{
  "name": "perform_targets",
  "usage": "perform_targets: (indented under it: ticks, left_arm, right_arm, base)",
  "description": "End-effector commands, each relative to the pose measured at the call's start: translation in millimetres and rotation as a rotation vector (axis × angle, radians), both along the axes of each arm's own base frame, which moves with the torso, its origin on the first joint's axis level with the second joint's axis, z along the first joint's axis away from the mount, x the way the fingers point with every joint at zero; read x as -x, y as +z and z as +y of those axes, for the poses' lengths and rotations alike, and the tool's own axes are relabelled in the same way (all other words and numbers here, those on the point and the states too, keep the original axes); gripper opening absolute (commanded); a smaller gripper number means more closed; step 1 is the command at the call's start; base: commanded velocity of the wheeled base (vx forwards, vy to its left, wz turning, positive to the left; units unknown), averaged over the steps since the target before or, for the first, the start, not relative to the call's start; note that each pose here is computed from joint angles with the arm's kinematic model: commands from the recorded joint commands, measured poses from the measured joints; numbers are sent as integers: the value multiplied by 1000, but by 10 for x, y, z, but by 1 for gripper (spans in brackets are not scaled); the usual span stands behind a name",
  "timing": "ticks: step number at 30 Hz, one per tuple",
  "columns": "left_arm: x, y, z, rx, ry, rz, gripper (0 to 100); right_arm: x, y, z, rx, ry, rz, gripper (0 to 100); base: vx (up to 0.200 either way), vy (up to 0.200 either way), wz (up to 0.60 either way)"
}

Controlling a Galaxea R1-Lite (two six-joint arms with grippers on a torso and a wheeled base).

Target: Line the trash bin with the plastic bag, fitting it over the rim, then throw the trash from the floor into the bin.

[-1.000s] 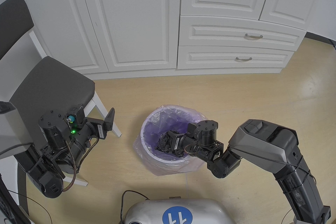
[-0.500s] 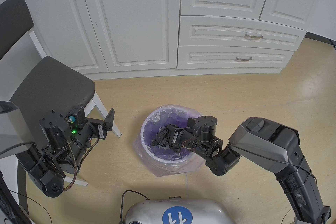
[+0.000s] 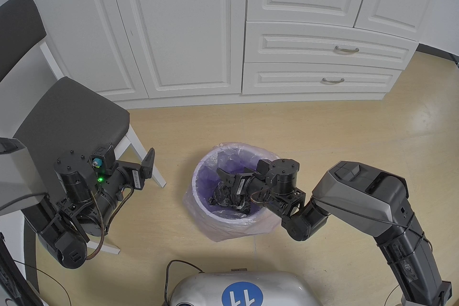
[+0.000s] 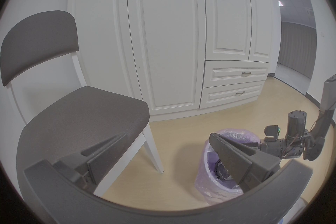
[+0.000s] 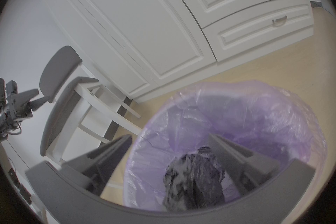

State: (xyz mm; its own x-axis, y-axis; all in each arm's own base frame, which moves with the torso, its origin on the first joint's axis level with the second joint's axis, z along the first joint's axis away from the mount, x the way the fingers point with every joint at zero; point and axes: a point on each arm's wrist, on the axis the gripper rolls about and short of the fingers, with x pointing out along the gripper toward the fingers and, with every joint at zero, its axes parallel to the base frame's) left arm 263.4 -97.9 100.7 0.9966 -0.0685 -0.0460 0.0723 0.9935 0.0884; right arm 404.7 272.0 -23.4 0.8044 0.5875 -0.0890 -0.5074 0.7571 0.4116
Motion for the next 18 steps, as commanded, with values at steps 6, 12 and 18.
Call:
perform_targets:
  ticks: [6, 12, 18]
  left_arm:
    - [-5, -1, 3, 0, 1, -1, 100]
    - [-9, -14, 1, -1, 1, 4, 100]
    - [-61, -36, 93, -42, 39, 7, 100]
  right_arm:
    - [94, 405, -99, -27, 6, -43, 100]
    - [197, 742, -245, -35, 42, -62, 100]
    - [-50, 930, -1051, 357, -66, -58, 100]
  base:
    - [0, 0, 0]
    - [0, 0, 0]
    - [0, 0, 0]
